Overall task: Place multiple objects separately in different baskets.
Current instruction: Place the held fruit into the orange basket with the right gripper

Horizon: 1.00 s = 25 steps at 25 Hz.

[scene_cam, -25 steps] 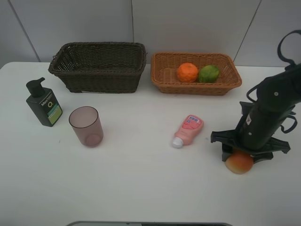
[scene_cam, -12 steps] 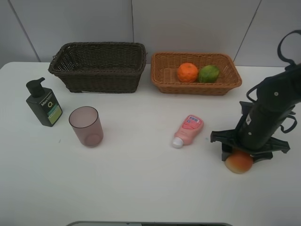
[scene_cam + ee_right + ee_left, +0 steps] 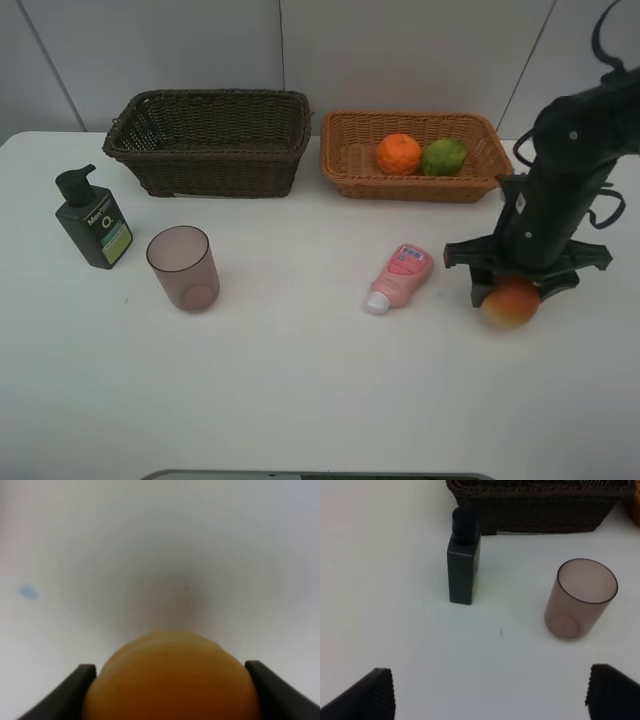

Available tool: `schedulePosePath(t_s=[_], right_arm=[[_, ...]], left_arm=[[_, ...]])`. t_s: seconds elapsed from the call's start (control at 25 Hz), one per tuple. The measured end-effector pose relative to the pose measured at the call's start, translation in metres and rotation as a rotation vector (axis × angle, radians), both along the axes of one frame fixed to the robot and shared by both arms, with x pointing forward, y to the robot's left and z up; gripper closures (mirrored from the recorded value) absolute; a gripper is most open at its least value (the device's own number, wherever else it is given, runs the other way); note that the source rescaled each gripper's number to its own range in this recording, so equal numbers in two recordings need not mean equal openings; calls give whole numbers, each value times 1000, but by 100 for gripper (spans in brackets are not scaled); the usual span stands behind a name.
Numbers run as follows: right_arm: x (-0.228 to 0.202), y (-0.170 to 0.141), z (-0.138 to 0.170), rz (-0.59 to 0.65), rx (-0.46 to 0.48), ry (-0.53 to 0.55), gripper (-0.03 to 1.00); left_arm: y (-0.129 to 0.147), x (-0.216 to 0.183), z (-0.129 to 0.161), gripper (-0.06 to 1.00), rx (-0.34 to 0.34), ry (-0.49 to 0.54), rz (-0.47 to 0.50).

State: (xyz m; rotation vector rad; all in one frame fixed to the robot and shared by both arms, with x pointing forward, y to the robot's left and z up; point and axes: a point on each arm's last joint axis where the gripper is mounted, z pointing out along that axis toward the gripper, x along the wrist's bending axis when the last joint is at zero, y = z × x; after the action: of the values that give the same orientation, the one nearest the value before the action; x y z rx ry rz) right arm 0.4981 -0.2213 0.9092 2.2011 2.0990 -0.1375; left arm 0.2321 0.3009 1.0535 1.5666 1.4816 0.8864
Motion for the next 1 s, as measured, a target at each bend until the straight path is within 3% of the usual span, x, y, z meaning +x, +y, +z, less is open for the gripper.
schedulePosePath(t_s=[0.4, 0.8, 1.0], right_arm=[[75, 26, 76, 97, 37, -195, 79], [144, 98, 96, 193, 117, -347, 79], [173, 117, 93, 204, 146, -413, 79]], left_arm=[[0, 0, 0, -6, 0, 0, 0], [0, 0, 0, -6, 0, 0, 0], [0, 0, 0, -6, 0, 0, 0]])
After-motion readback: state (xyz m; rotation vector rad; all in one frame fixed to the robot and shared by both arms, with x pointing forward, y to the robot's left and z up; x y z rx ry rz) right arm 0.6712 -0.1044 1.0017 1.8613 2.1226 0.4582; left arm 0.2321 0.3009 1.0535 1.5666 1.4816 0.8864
